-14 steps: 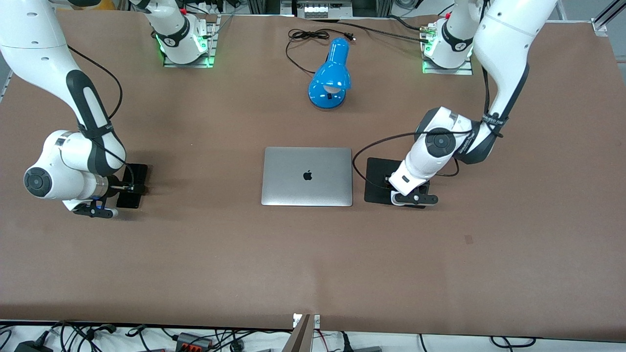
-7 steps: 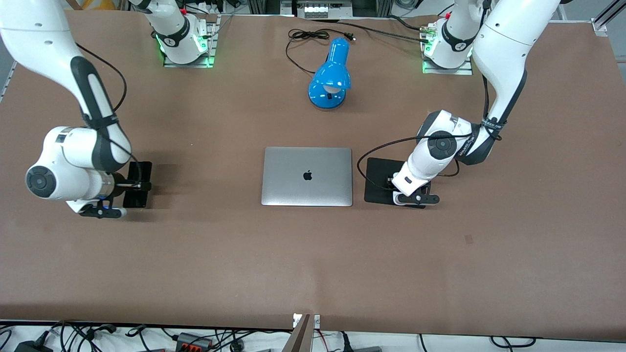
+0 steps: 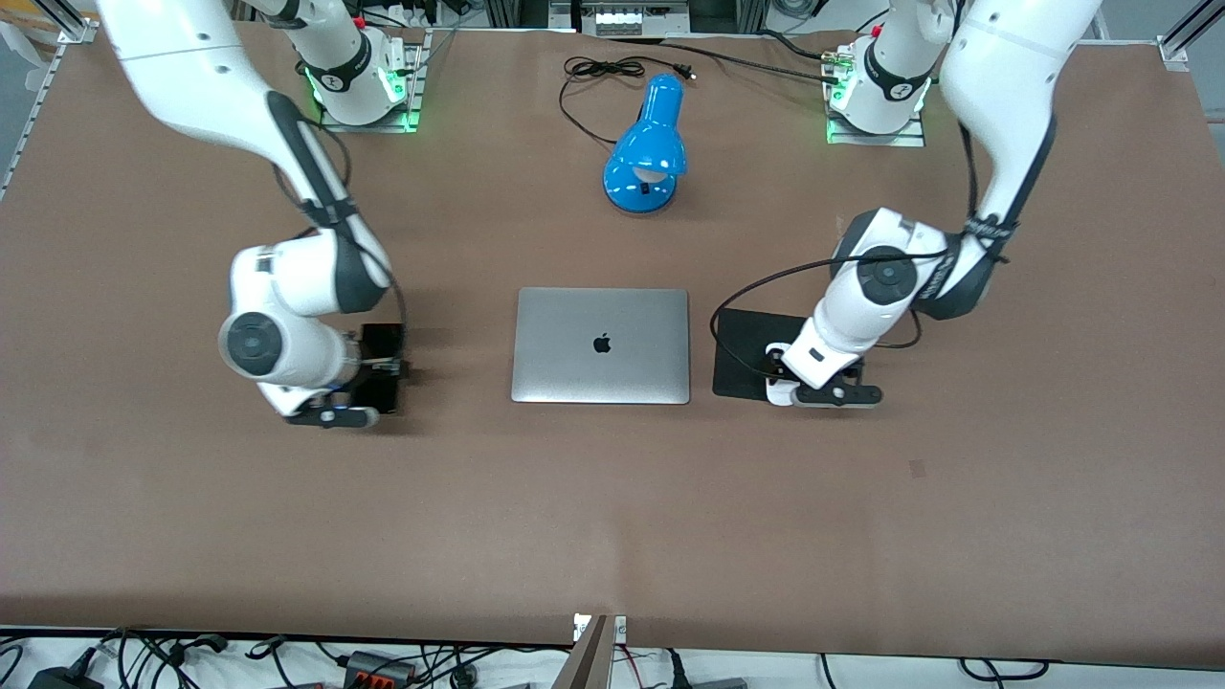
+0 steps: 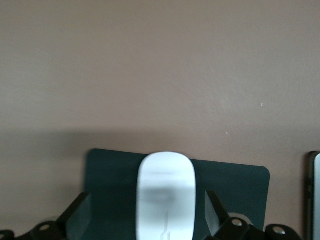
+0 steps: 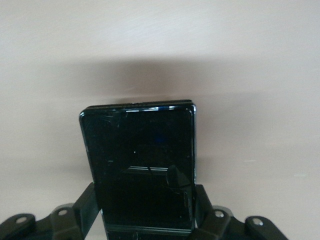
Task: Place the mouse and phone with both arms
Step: 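Release the mouse while the right gripper carries the phone toward the laptop, then set the phone beside the laptop and open the right gripper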
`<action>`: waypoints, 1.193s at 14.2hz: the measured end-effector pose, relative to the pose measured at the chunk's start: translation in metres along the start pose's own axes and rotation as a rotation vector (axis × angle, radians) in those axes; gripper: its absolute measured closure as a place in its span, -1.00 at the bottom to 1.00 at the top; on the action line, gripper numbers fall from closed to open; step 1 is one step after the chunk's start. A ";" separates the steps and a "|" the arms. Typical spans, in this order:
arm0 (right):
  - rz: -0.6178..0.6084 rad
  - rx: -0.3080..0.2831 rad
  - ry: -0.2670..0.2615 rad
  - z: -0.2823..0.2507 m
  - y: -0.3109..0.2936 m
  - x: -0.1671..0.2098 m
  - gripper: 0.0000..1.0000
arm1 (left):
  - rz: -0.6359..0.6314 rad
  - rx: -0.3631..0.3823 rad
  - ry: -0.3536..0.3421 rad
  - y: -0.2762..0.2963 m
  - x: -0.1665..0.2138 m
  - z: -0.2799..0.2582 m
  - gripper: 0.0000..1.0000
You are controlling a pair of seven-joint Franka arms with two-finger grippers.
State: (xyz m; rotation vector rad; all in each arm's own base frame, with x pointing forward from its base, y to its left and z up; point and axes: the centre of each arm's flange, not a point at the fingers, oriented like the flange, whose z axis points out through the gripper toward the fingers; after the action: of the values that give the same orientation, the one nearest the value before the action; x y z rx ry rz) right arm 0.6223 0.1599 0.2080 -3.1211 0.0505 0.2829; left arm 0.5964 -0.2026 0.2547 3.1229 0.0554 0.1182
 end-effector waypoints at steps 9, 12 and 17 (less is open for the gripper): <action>0.000 0.036 0.041 0.021 -0.082 -0.020 -0.59 | 0.223 0.054 -0.079 -0.093 0.083 -0.242 -1.00; 0.009 0.032 0.041 0.033 -0.095 -0.024 -0.59 | 0.142 -0.121 -0.231 -0.151 0.074 -0.277 -1.00; 0.001 0.030 0.033 0.038 -0.108 -0.031 -0.59 | 0.156 -0.057 -0.241 -0.148 0.057 -0.317 -1.00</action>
State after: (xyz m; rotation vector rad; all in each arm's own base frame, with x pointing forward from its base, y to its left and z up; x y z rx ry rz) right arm 0.5889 0.2688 0.1762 -3.0956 0.0553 0.2290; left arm 0.6245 -0.0477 0.5721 3.0547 -0.1910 -0.2503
